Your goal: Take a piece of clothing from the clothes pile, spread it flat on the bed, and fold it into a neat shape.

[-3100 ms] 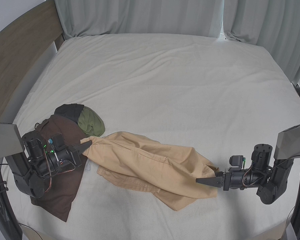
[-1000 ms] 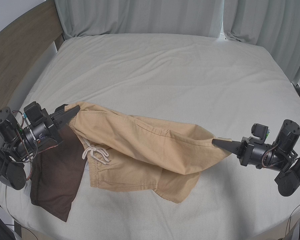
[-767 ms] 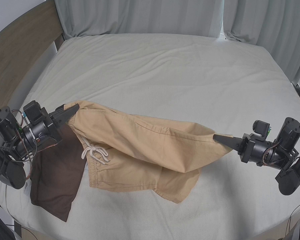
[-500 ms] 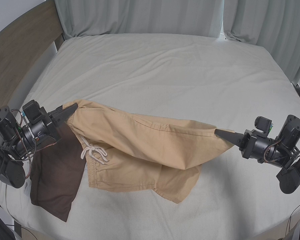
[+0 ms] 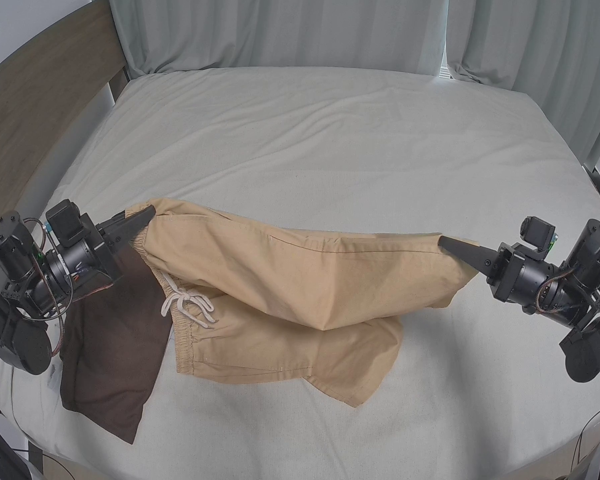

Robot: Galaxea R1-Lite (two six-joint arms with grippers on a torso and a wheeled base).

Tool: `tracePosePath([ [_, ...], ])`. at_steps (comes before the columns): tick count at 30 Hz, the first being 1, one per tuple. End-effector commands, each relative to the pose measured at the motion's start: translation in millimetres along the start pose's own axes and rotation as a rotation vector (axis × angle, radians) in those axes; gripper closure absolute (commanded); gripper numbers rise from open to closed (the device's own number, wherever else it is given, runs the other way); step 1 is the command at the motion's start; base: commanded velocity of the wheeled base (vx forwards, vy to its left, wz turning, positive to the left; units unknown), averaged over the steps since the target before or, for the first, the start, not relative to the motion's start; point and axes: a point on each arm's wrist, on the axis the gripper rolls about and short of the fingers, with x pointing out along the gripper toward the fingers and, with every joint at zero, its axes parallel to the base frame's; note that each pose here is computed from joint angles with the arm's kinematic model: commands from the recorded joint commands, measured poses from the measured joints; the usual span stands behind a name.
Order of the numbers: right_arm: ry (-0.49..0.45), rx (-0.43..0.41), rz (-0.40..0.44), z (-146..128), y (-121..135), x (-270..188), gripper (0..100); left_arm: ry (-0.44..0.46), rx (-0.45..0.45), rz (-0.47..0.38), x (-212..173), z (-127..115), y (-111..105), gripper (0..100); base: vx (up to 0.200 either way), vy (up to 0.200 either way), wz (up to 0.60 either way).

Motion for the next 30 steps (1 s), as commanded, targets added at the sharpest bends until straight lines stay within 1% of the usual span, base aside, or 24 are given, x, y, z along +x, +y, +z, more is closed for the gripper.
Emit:
tracePosePath([
  [1,-0.012,-0.009,-0.001,3.1,0.5,-0.1,100,0.002,-0.002,0.001,0.1,-1.1,0.6,100,0.0,0.0,0.0],
  [8,-0.025,-0.022,0.003,7.5,1.9,-0.8,100,0.007,-0.006,0.004,0.8,-3.2,2.3,100,0.0,0.0,0.0],
  [15,-0.067,-0.036,-0.029,13.3,1.1,2.2,100,0.002,-0.003,0.018,-0.1,-2.1,7.4,100,0.0,0.0,0.0],
  [20,-0.074,-0.041,-0.029,15.2,1.5,2.2,100,-0.002,-0.01,0.026,-0.8,-1.1,10.5,100,0.0,0.0,0.0],
  [24,-0.074,-0.042,-0.029,15.2,1.5,2.2,100,0.012,-0.022,0.032,0.1,-7.1,13.3,100,0.0,0.0,0.0],
  [30,-0.085,-0.053,-0.022,18.7,5.2,0.7,100,0.013,-0.025,0.032,0.2,-7.5,13.5,100,0.0,0.0,0.0],
])
